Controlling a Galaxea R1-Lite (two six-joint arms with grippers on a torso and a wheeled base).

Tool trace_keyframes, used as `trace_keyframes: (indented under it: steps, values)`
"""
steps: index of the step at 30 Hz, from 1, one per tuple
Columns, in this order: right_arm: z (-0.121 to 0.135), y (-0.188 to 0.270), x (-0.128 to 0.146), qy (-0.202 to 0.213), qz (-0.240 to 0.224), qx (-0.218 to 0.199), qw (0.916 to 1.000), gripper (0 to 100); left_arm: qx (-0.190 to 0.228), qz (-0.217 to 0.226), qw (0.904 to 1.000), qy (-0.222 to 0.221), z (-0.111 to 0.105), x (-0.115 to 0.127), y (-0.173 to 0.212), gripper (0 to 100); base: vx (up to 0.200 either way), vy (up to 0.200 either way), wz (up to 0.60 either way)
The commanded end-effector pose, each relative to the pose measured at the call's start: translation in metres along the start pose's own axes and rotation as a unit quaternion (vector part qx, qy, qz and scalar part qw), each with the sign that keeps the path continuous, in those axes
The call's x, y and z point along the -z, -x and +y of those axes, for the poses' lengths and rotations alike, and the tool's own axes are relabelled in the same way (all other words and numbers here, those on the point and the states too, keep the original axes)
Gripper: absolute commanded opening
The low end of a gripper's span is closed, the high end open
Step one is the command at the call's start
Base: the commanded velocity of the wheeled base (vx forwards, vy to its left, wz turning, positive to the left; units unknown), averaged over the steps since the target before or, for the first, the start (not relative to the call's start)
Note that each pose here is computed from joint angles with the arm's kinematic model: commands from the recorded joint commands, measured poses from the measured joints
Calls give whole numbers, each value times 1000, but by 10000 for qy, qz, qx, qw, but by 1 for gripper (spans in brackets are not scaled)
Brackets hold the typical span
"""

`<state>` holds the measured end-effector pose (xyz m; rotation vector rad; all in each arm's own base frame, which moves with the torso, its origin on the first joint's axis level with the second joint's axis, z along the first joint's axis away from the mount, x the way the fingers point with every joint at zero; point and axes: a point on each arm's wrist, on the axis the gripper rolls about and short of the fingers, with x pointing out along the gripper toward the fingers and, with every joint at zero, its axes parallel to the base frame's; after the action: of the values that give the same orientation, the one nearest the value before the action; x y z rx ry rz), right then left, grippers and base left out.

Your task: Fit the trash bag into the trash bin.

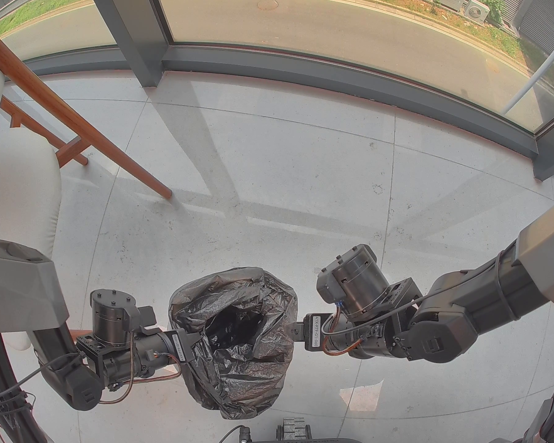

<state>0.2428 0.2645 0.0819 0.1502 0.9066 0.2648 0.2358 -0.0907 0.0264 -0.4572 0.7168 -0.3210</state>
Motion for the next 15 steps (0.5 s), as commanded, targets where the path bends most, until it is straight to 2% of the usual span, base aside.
trace_keyframes:
  steps: [1,7,15]
  values:
    - [-1,0,-1,-9,-5,7,10000,100,-108,-242,9996,55,1,-16,23,0,0,0,0]
    - [-1,-1,-1,-7,-7,11,10000,100,-431,-211,9988,-2,19,-18,28,0,0,0,0]
    - [0,0,-2,-5,-24,-3,10000,100,-572,-265,9980,94,27,-21,29,0,0,0,0]
